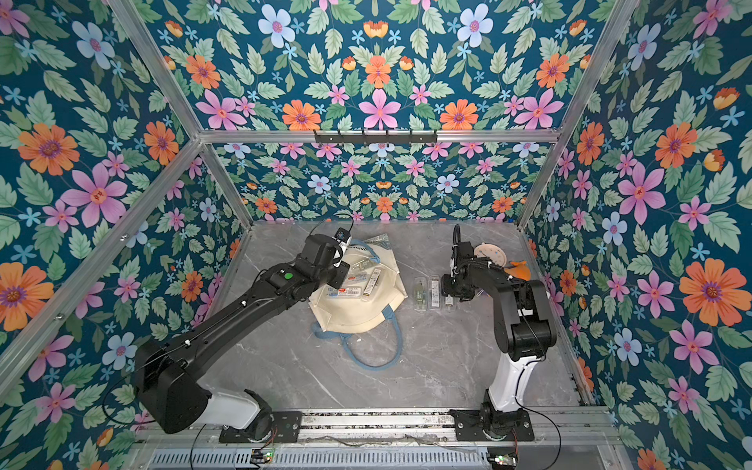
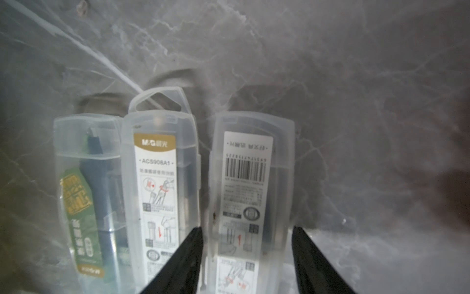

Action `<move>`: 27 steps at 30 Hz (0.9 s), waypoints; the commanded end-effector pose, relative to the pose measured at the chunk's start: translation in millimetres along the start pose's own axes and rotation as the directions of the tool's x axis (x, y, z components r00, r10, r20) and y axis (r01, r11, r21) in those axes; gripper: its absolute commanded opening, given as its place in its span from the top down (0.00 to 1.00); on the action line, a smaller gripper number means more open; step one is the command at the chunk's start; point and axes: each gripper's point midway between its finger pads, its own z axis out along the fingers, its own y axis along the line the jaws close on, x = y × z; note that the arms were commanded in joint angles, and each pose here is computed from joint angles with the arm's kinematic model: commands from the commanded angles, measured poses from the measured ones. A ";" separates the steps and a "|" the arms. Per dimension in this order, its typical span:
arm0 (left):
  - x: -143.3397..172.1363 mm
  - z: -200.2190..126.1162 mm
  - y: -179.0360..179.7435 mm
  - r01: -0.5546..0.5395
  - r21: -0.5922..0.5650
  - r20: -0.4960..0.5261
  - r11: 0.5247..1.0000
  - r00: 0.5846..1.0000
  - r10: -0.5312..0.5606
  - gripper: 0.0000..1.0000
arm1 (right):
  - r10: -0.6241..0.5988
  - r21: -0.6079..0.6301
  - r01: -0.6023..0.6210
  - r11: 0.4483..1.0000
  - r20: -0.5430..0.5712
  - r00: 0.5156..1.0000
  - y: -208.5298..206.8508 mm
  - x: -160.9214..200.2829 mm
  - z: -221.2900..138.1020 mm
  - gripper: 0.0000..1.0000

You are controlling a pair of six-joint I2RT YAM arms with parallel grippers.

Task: Take out the compass set from the canvas bag
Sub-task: Place the compass set at the center of the board, then pick up the compass set from the canvas bag.

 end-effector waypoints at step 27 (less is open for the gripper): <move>-13.6 -8.4 1.8 0.027 0.010 0.027 1.000 0.999 -0.027 1.00 | -0.381 -0.331 0.521 0.787 0.405 0.831 311.8 123.1 -121.2 0.50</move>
